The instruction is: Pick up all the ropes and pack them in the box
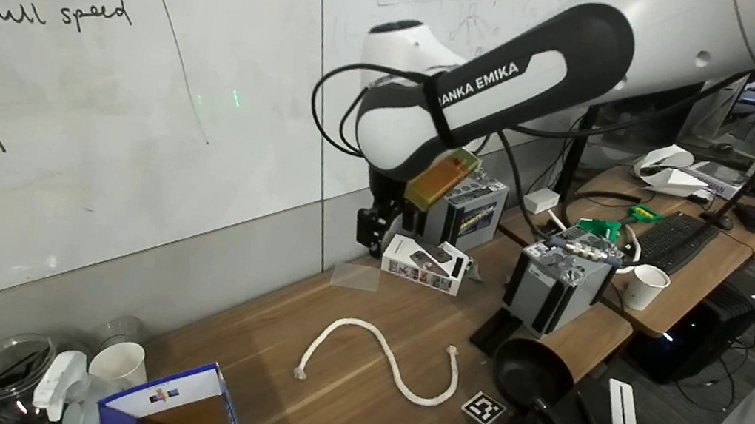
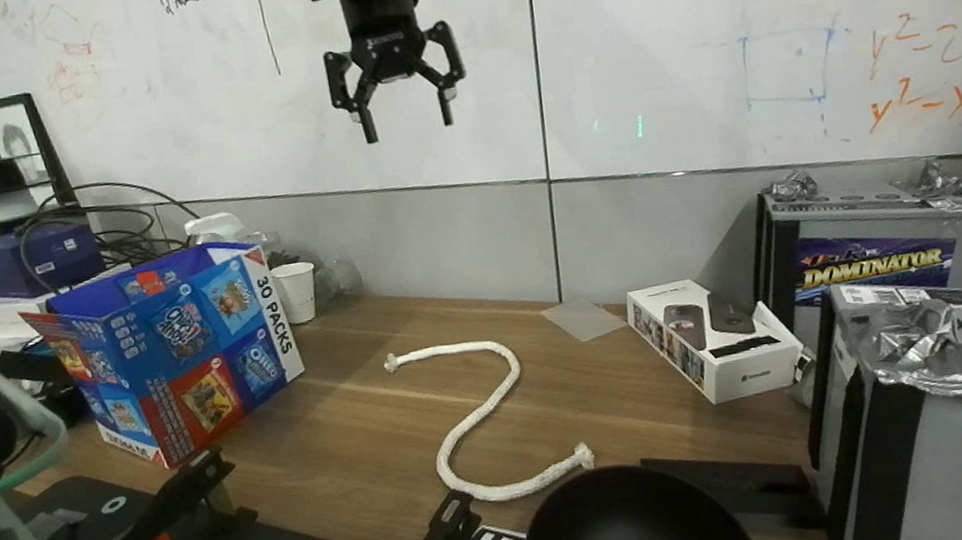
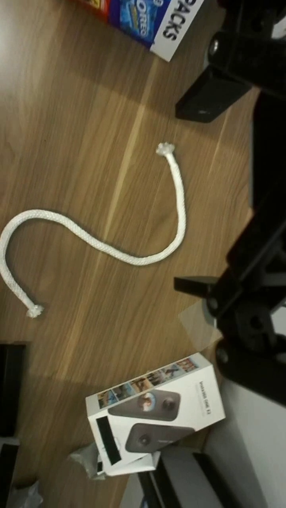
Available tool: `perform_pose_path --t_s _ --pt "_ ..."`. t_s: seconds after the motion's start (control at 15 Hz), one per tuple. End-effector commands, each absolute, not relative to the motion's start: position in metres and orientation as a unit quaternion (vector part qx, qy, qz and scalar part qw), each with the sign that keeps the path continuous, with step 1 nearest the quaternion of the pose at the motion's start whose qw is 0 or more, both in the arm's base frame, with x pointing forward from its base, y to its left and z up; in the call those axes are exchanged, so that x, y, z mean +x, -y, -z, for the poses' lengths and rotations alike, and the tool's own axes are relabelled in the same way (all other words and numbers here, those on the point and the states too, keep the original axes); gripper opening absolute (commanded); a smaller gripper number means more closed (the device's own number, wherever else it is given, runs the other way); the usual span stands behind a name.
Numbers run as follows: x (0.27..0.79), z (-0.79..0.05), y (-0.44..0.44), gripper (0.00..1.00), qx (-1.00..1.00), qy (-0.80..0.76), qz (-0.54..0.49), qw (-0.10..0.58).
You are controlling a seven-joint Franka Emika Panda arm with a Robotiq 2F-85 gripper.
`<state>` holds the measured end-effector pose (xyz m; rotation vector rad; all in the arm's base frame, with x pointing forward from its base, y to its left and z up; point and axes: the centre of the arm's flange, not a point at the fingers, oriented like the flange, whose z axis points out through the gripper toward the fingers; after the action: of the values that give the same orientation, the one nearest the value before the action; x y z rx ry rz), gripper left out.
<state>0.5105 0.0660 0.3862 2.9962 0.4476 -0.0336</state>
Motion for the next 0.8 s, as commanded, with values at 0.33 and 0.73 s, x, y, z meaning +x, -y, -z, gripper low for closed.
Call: perform_pose_path --t_s 0.33,0.73 --pt "0.545 -0.246 0.009 1.0 0.989 -0.145 -0.014 0.03" --pt "0.562 -0.164 0.014 1.0 0.993 -0.117 -0.029 0.016"
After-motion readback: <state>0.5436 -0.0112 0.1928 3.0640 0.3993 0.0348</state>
